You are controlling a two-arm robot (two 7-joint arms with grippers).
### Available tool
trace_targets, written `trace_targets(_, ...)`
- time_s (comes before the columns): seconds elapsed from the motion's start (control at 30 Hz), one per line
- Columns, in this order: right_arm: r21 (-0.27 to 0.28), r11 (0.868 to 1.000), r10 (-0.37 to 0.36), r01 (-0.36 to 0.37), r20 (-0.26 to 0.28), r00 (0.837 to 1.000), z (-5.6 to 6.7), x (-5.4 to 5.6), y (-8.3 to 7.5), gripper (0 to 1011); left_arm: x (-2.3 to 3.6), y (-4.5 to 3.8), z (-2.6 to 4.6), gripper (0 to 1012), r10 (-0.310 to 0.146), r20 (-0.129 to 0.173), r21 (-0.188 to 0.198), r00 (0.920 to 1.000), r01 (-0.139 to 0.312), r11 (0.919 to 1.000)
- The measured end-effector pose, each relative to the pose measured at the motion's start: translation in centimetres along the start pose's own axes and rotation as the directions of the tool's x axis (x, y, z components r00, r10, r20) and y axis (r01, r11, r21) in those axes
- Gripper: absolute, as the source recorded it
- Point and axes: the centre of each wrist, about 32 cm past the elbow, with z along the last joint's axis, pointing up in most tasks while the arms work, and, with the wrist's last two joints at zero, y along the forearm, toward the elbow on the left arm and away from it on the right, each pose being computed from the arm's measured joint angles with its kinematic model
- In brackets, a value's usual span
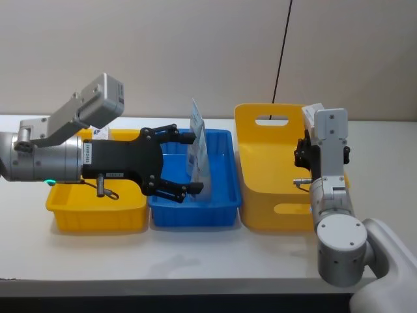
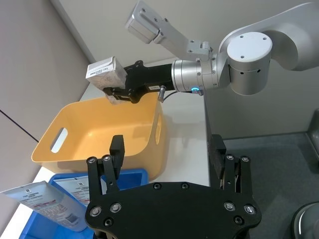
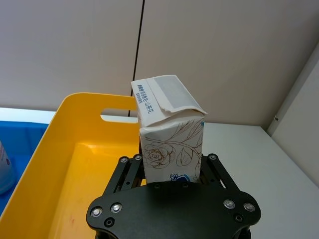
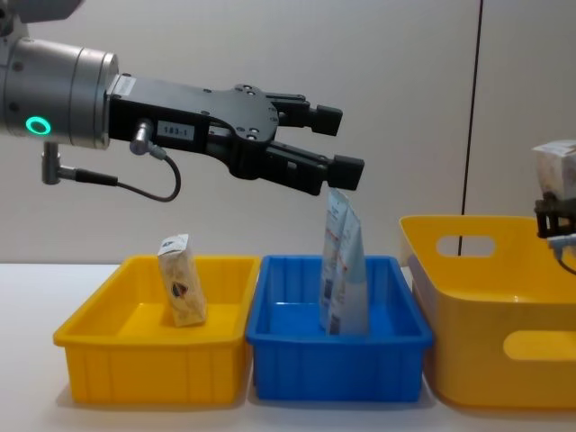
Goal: Bimanual collaborative sorting of washing and personal care products
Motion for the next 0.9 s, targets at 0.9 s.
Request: trace_targets(0.9,-0.006,0.999,-0.031,0.031,0.000,1.000,0.2,-1.2,0.3,352,0.00,0.00,0.00,1001,0.000,0.000,0.000,1.0000,0.000,1.0000)
